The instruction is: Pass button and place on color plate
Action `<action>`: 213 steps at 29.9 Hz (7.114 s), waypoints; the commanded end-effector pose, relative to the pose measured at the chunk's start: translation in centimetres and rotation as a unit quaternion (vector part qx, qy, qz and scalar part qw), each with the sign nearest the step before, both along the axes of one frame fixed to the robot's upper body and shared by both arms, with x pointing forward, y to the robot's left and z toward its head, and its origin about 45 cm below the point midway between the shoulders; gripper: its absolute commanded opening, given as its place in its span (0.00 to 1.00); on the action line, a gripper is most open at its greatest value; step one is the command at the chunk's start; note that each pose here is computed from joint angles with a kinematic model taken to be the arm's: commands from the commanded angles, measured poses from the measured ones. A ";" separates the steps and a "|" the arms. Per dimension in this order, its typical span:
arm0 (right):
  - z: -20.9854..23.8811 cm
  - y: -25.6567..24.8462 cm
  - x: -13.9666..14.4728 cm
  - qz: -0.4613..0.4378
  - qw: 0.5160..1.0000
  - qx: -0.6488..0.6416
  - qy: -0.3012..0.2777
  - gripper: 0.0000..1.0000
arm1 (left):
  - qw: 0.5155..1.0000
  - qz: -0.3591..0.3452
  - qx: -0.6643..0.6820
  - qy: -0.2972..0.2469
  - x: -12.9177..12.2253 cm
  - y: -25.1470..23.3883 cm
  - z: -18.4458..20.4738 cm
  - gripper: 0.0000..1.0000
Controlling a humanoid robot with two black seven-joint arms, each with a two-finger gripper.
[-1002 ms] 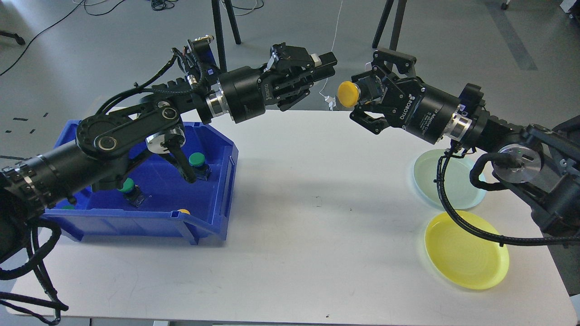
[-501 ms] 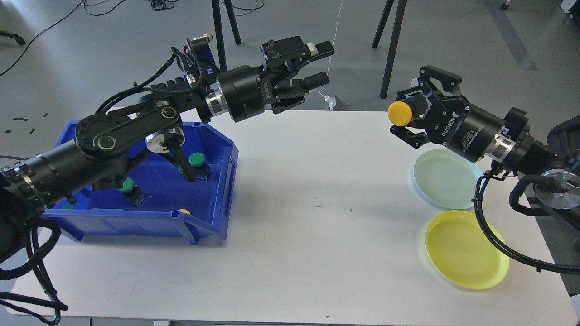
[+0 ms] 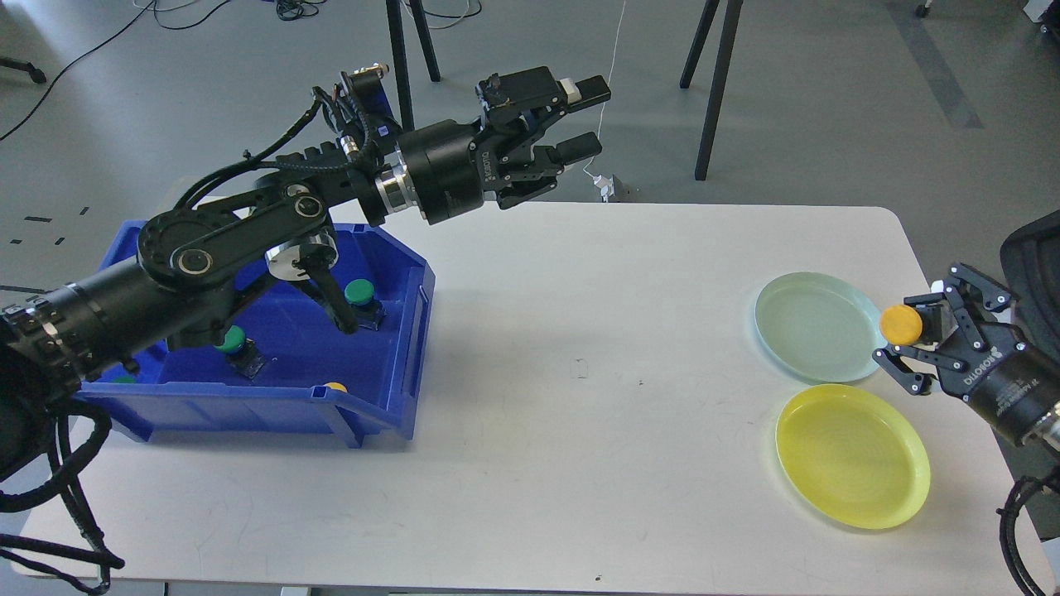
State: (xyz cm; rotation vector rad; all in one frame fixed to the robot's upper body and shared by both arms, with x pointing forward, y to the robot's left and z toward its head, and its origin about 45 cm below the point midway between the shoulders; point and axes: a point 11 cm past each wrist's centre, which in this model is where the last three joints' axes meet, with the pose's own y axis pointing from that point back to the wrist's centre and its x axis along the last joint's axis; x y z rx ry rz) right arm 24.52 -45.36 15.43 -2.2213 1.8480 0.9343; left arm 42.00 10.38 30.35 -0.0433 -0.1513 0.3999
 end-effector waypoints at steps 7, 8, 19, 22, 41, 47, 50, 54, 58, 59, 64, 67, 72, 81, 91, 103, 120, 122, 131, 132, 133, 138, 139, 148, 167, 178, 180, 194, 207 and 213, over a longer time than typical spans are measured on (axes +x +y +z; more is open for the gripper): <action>-5.2 -1.6 -4.2 -0.020 0.996 -0.032 0.075 0.01 | 1.000 -0.001 0.001 0.000 0.0 -0.1 -0.1 0.73; -5.4 -1.1 -4.2 -0.013 0.997 -0.032 0.076 0.01 | 1.000 -0.001 0.001 0.000 0.0 -0.1 -0.1 0.73; -7.5 1.8 -4.0 0.029 0.993 -0.069 0.086 0.32 | 1.000 -0.002 0.001 0.001 -0.1 -0.1 -0.1 0.73; -7.4 1.7 -3.7 0.024 0.994 -0.069 0.083 0.44 | 1.000 -0.002 0.001 0.001 -0.1 -0.1 -0.1 0.73; -6.7 3.0 -3.2 0.040 0.997 -0.037 0.061 0.99 | 1.000 -0.003 -0.001 0.001 -0.2 -0.1 -0.1 0.73; -2.5 3.9 -0.5 0.038 0.999 -0.008 -0.007 0.99 | 0.999 0.037 -0.023 0.008 0.6 3.5 0.7 0.74; 0.9 3.0 2.2 0.027 0.998 -0.012 -0.060 0.99 | 0.998 0.059 0.005 -0.010 -0.2 8.6 2.2 0.75; 6.5 3.9 7.6 0.043 0.988 -0.016 -0.146 0.99 | 0.986 0.100 0.115 -0.067 -1.6 16.7 4.1 0.78; 10.3 5.4 10.9 0.063 0.979 -0.018 -0.196 0.99 | 0.934 0.089 0.327 -0.114 -3.6 23.2 1.4 0.78; 10.3 6.0 11.5 0.069 0.978 -0.016 -0.197 0.99 | 0.912 0.070 0.385 -0.121 -4.2 24.3 0.1 0.78; 9.7 7.2 12.1 0.084 0.978 -0.015 -0.189 0.99 | 0.803 -0.046 0.580 -0.130 -7.1 28.1 -6.2 0.79; 9.3 7.2 11.9 0.084 0.979 -0.014 -0.184 0.99 | 0.766 -0.058 0.631 -0.105 -7.2 31.0 -8.3 0.80; 8.8 6.7 11.3 0.080 0.981 -0.016 -0.176 0.99 | 0.748 -0.056 0.656 -0.083 -5.1 31.2 -11.3 0.80; 8.4 6.3 10.9 0.077 0.982 -0.018 -0.169 0.99 | 0.722 -0.043 0.687 -0.074 -3.5 32.5 -12.2 0.80; 8.0 6.3 10.5 0.077 0.983 -0.017 -0.165 0.99 | 0.721 -0.052 0.689 -0.050 -4.7 32.8 -14.6 0.75; 7.1 6.0 9.9 0.073 0.985 -0.017 -0.153 0.99 | 0.720 -0.053 0.690 -0.051 -5.1 33.1 -15.2 0.01; 8.4 5.9 9.8 0.083 0.982 -0.031 -0.164 0.99 | 0.910 0.108 0.368 -0.160 -1.7 24.3 2.2 0.00; 8.8 6.6 9.8 0.099 0.980 -0.040 -0.170 0.99 | 0.948 0.110 0.259 -0.147 -2.3 21.4 4.1 0.00; 9.3 13.5 9.5 0.202 0.955 -0.057 -0.209 0.99 | 0.999 0.038 0.032 -0.012 -2.2 7.8 -1.6 0.00; 9.5 14.4 9.8 0.209 0.952 -0.052 -0.218 0.98 | 0.999 0.035 0.022 -0.007 -2.3 7.2 -1.8 0.00; 9.7 15.6 10.2 0.221 0.948 -0.047 -0.225 0.98 | 0.999 0.036 0.019 -0.005 -2.3 7.1 -1.8 0.00; 10.2 23.9 12.7 0.309 0.919 -0.027 -0.242 0.98 | 0.999 0.035 0.017 -0.005 -2.2 7.0 -1.7 0.00; 10.5 25.3 13.2 0.319 0.914 -0.021 -0.250 0.98 | 0.999 0.035 0.017 -0.005 -2.2 7.0 -1.7 0.00; 11.6 31.2 15.2 0.332 0.900 0.022 -0.280 0.98 | 0.999 0.036 0.017 -0.004 -2.2 7.0 -1.7 0.00; 12.4 32.1 15.4 0.328 0.897 0.018 -0.295 0.02 | 0.999 0.042 0.013 -0.002 -2.0 7.2 -1.7 0.00; 12.5 31.7 15.5 0.328 0.897 0.011 -0.295 0.00 | 0.999 0.043 0.010 0.000 -2.0 7.3 -1.7 0.53; 12.6 31.2 15.6 0.326 0.898 0.005 -0.296 0.00 | 0.999 0.047 -0.002 0.009 -1.9 7.4 -1.6 0.67; 6.8 16.4 14.7 0.060 0.978 0.015 -0.198 0.00 | 0.998 0.055 -0.006 0.014 -1.7 7.7 -1.6 0.79; -5.5 10.1 10.6 -0.166 0.970 -0.058 0.166 0.07 | 0.998 0.055 -0.007 0.014 -1.7 7.7 -1.6 0.79; -5.6 10.8 10.8 -0.174 0.969 -0.046 0.168 0.79 | 0.998 0.055 -0.008 0.015 -1.7 7.7 -1.6 0.79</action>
